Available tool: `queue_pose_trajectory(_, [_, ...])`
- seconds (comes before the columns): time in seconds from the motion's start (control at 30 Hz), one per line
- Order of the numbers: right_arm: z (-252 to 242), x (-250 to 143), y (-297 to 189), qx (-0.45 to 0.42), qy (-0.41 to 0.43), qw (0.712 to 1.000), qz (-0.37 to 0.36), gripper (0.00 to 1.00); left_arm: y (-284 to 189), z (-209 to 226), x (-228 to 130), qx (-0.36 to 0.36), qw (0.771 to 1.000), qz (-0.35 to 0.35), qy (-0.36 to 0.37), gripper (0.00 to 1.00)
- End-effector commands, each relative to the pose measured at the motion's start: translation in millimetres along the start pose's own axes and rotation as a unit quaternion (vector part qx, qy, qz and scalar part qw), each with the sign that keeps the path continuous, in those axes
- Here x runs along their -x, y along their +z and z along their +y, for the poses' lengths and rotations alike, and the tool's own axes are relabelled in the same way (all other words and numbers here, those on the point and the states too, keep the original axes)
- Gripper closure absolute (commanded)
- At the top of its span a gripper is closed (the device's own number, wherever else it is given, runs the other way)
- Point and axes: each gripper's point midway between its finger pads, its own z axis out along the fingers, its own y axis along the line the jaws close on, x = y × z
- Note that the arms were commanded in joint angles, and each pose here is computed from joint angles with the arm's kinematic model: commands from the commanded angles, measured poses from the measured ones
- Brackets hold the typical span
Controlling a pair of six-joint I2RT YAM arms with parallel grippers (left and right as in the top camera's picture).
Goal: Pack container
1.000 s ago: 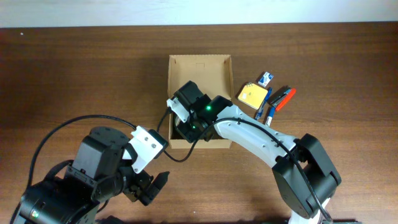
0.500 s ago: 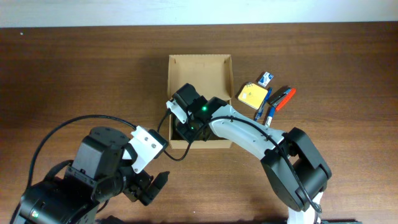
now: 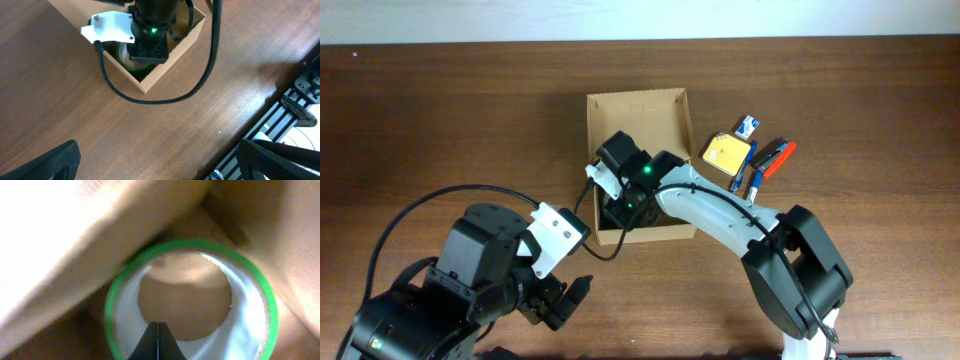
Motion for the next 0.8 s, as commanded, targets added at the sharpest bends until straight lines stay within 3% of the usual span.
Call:
queue_pose_trajectory(0.0, [15.8, 16.0, -6.5, 0.042, -0.035, 0.998, -0.020, 0.96, -3.7, -1.4, 4.0, -0.004, 1.000, -0.010, 0.008, 0.00])
queue_pose_trajectory(0.17, [3.2, 17.3, -6.1, 0.006, -0.027, 0.999, -0.020, 0.96, -3.6, -1.4, 4.0, -0.004, 1.000, -0.010, 0.008, 0.00])
queue_pose_trajectory(0.27, [-19.0, 20.2, -14.4, -0.048, 0.024, 0.998, -0.017, 0.96, -3.6, -1.4, 4.1, -0.004, 1.000, -0.010, 0.008, 0.00])
queue_pose_trajectory(0.53, [-67.1, 33.6, -75.1, -0.087, 0.124, 0.988, -0.027, 0.96, -3.7, -1.4, 4.0, -0.004, 1.000, -0.010, 0.008, 0.00])
queue_pose_trajectory(0.77, [-119.1, -1.2, -124.6, -0.121, 0.263, 0.957, 0.005, 0.96, -3.7, -1.4, 4.0, -0.004, 1.000, -0.010, 0.008, 0.00])
